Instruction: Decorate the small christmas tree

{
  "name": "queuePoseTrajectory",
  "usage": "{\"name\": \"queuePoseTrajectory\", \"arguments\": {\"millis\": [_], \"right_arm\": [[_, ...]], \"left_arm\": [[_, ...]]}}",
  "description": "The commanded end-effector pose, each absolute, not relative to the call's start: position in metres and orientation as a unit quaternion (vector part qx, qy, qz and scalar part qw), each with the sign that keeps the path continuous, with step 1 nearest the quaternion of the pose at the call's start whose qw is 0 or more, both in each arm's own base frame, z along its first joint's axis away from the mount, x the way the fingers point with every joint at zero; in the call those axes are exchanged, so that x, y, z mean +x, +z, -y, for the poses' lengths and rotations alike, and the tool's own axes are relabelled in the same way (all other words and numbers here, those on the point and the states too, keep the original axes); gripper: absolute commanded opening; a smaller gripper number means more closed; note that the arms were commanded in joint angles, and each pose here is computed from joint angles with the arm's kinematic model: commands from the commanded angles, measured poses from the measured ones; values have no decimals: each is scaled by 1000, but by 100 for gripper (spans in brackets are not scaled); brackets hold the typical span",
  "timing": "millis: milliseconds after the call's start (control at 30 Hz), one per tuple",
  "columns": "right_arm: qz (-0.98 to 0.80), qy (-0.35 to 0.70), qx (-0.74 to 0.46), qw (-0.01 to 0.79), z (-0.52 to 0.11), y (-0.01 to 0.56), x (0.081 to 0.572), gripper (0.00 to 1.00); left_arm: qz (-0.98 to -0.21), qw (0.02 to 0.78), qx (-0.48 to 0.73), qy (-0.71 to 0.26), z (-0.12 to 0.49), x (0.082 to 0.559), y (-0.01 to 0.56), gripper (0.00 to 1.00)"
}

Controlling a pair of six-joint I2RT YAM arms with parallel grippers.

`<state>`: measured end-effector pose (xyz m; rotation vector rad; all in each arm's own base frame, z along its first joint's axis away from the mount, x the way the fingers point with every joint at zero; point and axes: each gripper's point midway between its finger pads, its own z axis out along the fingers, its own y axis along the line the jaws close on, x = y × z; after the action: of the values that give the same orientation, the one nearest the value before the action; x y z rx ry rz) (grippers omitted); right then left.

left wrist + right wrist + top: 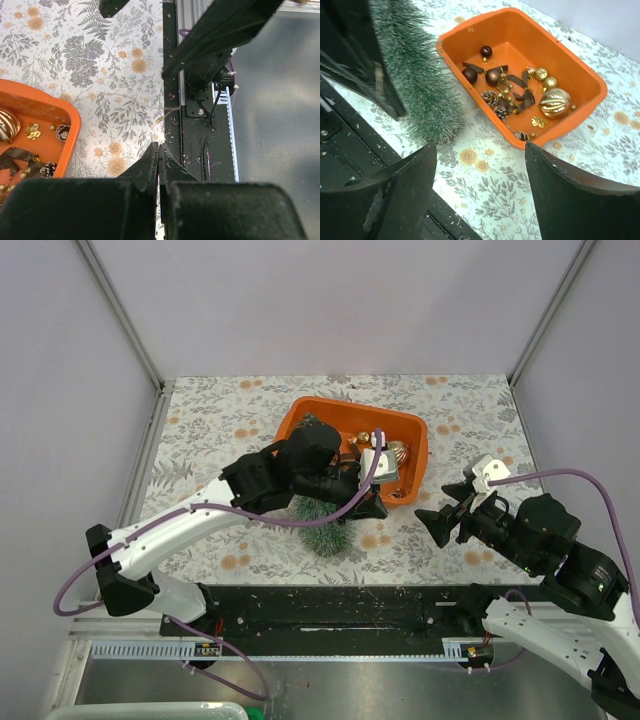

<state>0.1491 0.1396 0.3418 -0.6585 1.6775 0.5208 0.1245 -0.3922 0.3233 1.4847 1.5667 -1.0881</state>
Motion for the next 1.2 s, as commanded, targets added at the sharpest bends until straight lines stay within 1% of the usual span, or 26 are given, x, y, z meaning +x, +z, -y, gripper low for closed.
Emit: {"name": "queuePoseTrajectory", "arguments": {"millis": [0,67,133,267,433,533,600,767,900,1033,1133,1167], "right_arm": [[-756,179,-247,579,-125,329,160,80],[-780,162,-226,561,-121,315,165,83],[-801,153,-215,537,-123,298,168,84],[-814,182,-184,520,-132,277,166,84],[-827,190,-154,506,-133,262,167,81],[-839,165,-131,502,-128,258,174,78],[-849,146,-126,492,-127,257,179,78],[-874,155,-101,449,-143,266,182,82],[-886,181,-44,425,-147,237,176,83],[-877,201,44,435,-136,212,175,93],[-866,216,68,446,-132,205,174,96],[-864,221,73,447,-132,202,174,96]], "left_arm": [[-582,383,580,-422,378,120,343,0],[-583,387,578,-421,373,121,344,0],[-585,387,576,-420,370,122,342,0],[-585,391,572,-421,365,122,343,0],[-587,393,569,-422,361,123,344,0],[-589,395,566,-422,359,124,343,0],[-591,396,561,-423,356,126,344,0],[-596,400,553,-424,350,129,346,0],[-599,402,548,-424,344,130,344,0],[-599,402,547,-426,342,129,345,0],[-599,402,546,-427,341,129,346,0],[-598,402,546,-428,341,129,347,0]]}}
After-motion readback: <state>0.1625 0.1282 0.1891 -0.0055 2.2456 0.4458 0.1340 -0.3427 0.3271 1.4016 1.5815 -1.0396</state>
